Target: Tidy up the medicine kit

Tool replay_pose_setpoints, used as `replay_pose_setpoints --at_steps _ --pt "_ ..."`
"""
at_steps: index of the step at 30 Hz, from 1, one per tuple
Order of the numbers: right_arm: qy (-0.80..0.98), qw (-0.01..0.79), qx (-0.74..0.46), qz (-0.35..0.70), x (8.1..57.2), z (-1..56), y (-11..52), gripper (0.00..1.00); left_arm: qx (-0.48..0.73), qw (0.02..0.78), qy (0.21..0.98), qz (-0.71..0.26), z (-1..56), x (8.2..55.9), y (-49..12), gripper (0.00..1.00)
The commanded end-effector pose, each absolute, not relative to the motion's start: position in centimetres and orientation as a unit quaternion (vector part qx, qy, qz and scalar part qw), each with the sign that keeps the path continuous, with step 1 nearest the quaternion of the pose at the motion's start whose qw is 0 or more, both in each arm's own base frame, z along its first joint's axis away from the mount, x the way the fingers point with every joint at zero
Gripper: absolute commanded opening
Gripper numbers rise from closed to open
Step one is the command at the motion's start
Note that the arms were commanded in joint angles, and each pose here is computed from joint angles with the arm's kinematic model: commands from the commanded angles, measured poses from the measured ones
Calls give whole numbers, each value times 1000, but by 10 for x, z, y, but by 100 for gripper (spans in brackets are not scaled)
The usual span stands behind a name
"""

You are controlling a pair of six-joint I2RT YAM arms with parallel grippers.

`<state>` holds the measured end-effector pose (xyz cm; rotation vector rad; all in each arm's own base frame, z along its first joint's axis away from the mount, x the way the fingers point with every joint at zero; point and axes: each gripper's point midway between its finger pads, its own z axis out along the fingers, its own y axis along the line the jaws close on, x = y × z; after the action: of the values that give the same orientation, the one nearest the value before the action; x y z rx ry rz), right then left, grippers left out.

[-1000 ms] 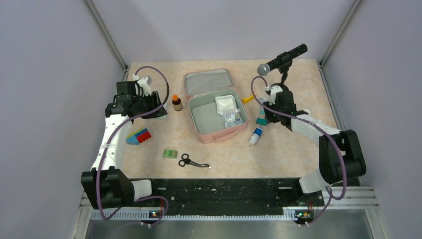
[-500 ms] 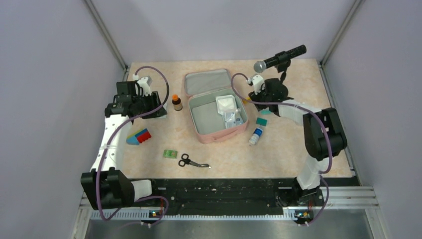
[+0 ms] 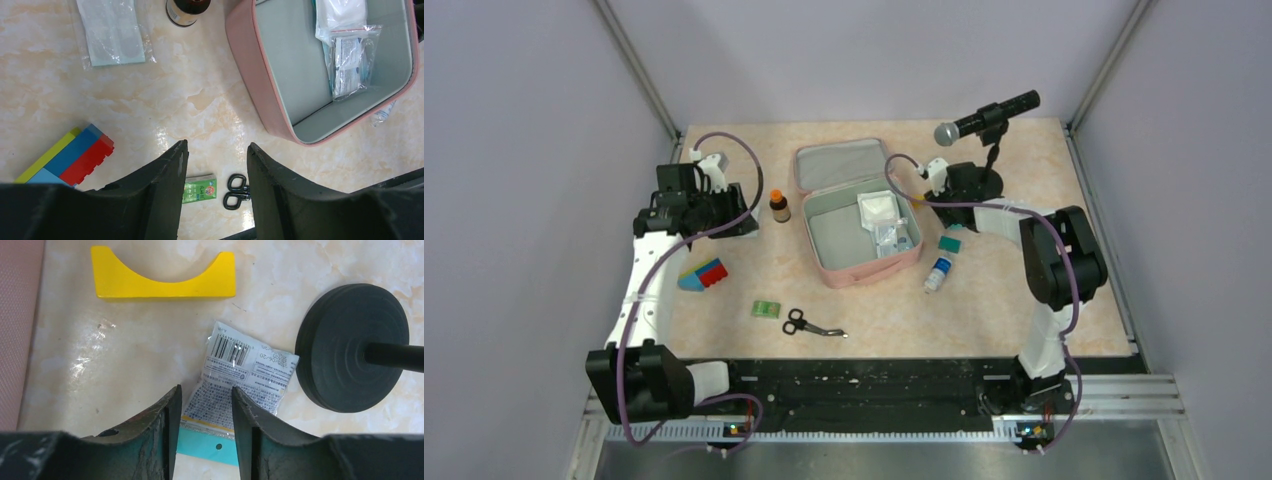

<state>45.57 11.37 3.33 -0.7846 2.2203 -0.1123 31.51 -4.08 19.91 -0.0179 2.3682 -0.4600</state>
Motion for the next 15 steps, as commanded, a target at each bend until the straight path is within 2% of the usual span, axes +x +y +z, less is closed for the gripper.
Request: replay_pose_setpoints --at_steps 1,4,8,11,15 --pt "886 346 -305 -54 445 24 107 38 3 395 902 -175 218 323 -38 52" --pt "894 322 -307 -53 432 16 103 26 6 397 901 -178 220 324 -39 52" --pt "901 296 -313 -42 408 11 99 15 9 399 898 -182 222 325 -41 52" --pt "892 308 -330 -21 393 33 104 0 10 400 897 -185 222 325 -42 52" --pt "865 369 -339 22 374 96 121 0 11 399 898 -187 221 323 -43 52"
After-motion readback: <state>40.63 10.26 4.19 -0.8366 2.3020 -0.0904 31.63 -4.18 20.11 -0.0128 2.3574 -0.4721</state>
